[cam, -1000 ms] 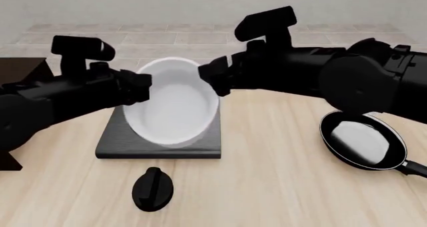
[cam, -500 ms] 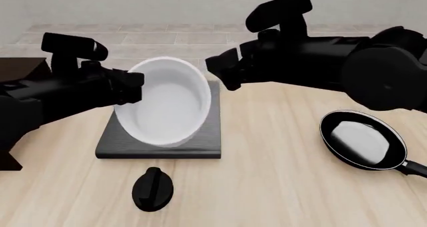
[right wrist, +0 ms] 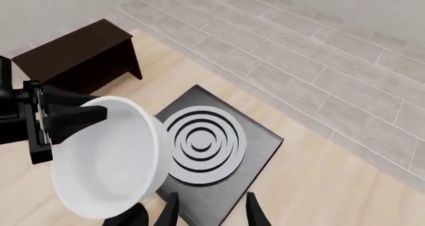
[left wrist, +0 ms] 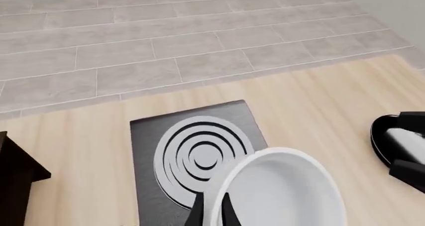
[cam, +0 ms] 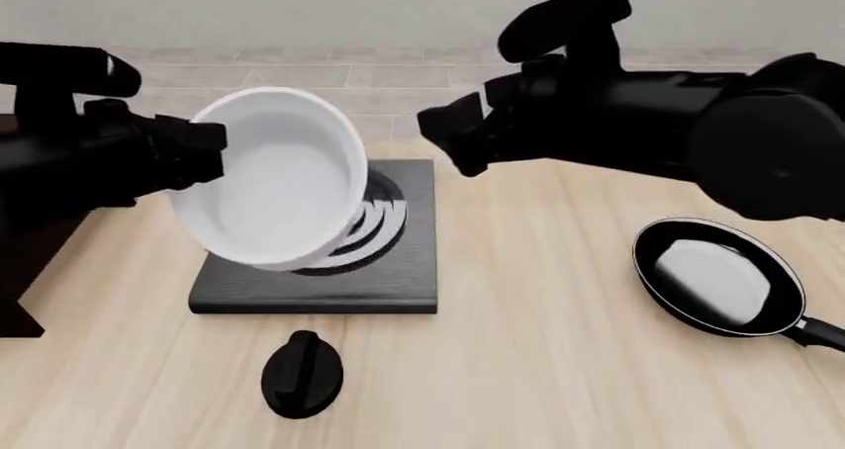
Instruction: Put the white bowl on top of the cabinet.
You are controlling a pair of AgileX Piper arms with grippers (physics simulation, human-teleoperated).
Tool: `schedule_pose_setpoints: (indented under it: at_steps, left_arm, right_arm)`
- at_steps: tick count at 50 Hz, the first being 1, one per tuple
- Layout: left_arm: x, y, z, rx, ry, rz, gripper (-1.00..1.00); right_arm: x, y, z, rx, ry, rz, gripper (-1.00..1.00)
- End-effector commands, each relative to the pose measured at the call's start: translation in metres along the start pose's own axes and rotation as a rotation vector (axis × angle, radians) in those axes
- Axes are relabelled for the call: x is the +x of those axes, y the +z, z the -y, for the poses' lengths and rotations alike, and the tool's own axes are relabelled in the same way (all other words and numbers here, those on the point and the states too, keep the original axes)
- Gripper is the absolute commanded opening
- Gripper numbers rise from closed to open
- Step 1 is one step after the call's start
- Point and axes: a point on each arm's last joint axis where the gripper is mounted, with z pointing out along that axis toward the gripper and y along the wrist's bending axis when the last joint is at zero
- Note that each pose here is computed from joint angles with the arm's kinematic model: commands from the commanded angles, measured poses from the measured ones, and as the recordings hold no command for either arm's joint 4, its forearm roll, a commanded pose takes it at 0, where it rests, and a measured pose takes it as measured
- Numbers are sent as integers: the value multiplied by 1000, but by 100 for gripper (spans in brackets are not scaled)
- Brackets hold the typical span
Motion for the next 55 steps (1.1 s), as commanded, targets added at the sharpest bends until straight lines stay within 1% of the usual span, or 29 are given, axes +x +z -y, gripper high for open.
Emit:
schedule_pose_setpoints:
  at_steps: [1, 4, 7, 25, 31, 33, 34, 36, 38, 40, 41, 42, 43, 45, 47, 48, 49, 52, 53, 54, 55]
  left_arm:
    - [-14, -15, -11, -41, -57, 50, -100]
    - [-18, -18, -14, -59, -57, 58, -100]
    - [-20, -20, -17, -72, -58, 65, -100]
    - [-32, -33, -32, -149, -66, 95, -100]
    - [-36, -37, -39, -186, -70, 109, -100]
    - [-37, -38, -40, -192, -70, 112, -100]
    - [-38, -39, -43, -202, -72, 114, -100]
    - [-39, -39, -43, -206, -70, 116, -100]
    - [-40, -41, -45, -217, -71, 120, -100]
    - [-42, -42, -48, -229, -70, 126, -100]
    - [-43, -43, -48, -231, -73, 127, -100]
    - [-43, -43, -48, -231, -73, 127, -100]
    - [-43, -44, -49, -238, -70, 130, -100]
    - [-44, -44, -50, -241, -73, 132, -100]
    - [-45, -45, -51, -249, -76, 135, -100]
    - [-46, -46, -51, -251, -74, 138, -100]
    - [-47, -47, -52, -256, -73, 141, -100]
    - [-48, -49, -54, -268, -78, 147, -100]
    - [-48, -49, -55, -272, -83, 148, -100]
    - [-48, -49, -56, -274, -81, 148, -100]
    - [-47, -49, -57, -280, -82, 148, -100]
  right_arm:
    - [-1, -5, 3, 10, -21, 15, 100]
    - [-1, -9, 3, 11, -24, 28, 100]
    - [1, -9, 4, 13, -8, 24, 100]
    - [8, -11, 6, 21, 1, 32, 100]
    - [9, -14, 7, 26, -17, 42, 100]
    - [8, -19, 7, 29, -41, 59, 100]
    - [7, -22, 8, 33, -35, 75, 100]
    - [7, -23, 9, 36, -39, 74, 100]
    - [6, -30, 12, 52, -67, 100, 100]
    - [3, -38, 11, 48, -38, 133, 100]
    - [3, -42, 14, 61, -60, 145, 100]
    - [3, -42, 14, 61, -60, 145, 100]
    - [3, -50, 13, 63, -57, 172, 100]
    - [5, -49, 15, 68, -61, 166, 100]
    - [7, -58, 13, 71, -96, 199, 100]
    - [9, -57, 14, 69, -81, 185, 100]
    - [9, -60, 14, 72, -80, 193, 100]
    - [12, -72, 14, 83, -116, 237, 100]
    - [12, -77, 13, 81, -102, 252, 100]
    - [15, -78, 15, 90, -115, 254, 100]
    - [18, -79, 15, 93, -116, 253, 100]
